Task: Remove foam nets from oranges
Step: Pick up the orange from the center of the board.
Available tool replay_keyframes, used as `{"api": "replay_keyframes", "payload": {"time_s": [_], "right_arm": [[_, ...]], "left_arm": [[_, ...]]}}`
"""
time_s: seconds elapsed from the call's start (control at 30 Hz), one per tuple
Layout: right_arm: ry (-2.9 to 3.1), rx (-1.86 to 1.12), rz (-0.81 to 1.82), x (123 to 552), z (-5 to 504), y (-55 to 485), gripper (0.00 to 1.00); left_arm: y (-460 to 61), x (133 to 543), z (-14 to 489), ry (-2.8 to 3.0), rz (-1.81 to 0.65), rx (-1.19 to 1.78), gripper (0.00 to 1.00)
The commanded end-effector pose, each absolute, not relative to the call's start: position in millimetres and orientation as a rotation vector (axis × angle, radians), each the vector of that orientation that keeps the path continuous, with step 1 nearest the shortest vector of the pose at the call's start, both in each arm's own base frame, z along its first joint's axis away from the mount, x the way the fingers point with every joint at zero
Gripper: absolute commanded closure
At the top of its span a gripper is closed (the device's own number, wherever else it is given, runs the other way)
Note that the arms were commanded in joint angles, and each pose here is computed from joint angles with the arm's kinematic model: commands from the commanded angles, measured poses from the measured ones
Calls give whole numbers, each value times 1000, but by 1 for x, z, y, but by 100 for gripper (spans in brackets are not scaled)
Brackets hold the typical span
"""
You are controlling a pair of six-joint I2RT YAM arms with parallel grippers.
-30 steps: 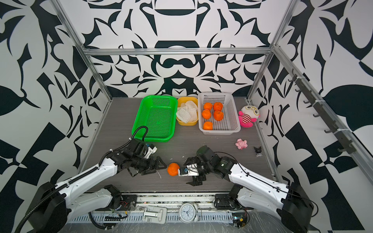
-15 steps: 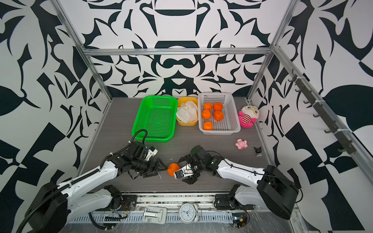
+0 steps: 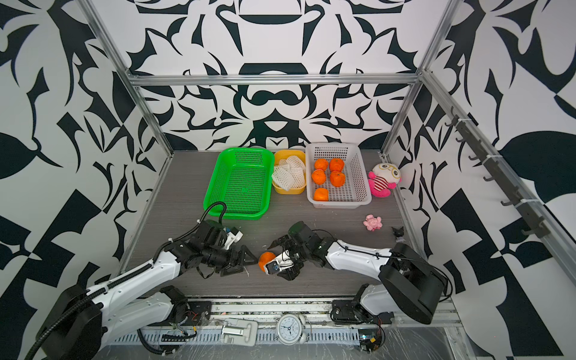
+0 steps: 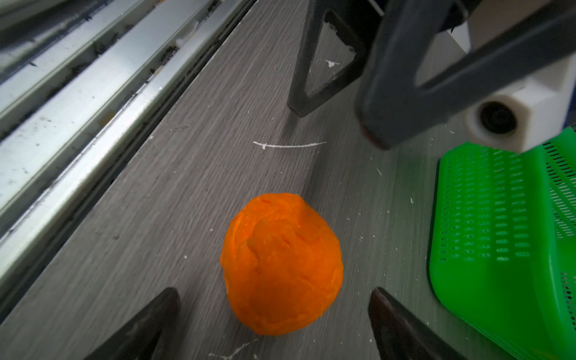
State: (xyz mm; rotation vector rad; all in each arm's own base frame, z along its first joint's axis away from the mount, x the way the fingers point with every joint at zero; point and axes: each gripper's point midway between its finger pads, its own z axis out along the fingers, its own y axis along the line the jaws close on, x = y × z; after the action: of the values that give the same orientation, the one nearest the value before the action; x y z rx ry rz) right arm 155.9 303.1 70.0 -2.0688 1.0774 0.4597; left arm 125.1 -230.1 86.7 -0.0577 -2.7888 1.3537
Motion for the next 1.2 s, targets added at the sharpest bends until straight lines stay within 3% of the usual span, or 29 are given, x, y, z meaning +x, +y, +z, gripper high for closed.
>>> {"api": "replay_keyframes", "payload": {"time_s": [0.0,0.37,1.17], "right_arm": [[1006,-2061,468,160,82,316,2],[1002,-2087,514,167,72,332,3],[982,-2111,552,167,62,339,23]], "left_arm": [[-230,124,87,-2784,1364,-56,1],[-231,125,84,-2782,1355,-56,1],[-232,125,82,-2778,1351,-60,1]]}}
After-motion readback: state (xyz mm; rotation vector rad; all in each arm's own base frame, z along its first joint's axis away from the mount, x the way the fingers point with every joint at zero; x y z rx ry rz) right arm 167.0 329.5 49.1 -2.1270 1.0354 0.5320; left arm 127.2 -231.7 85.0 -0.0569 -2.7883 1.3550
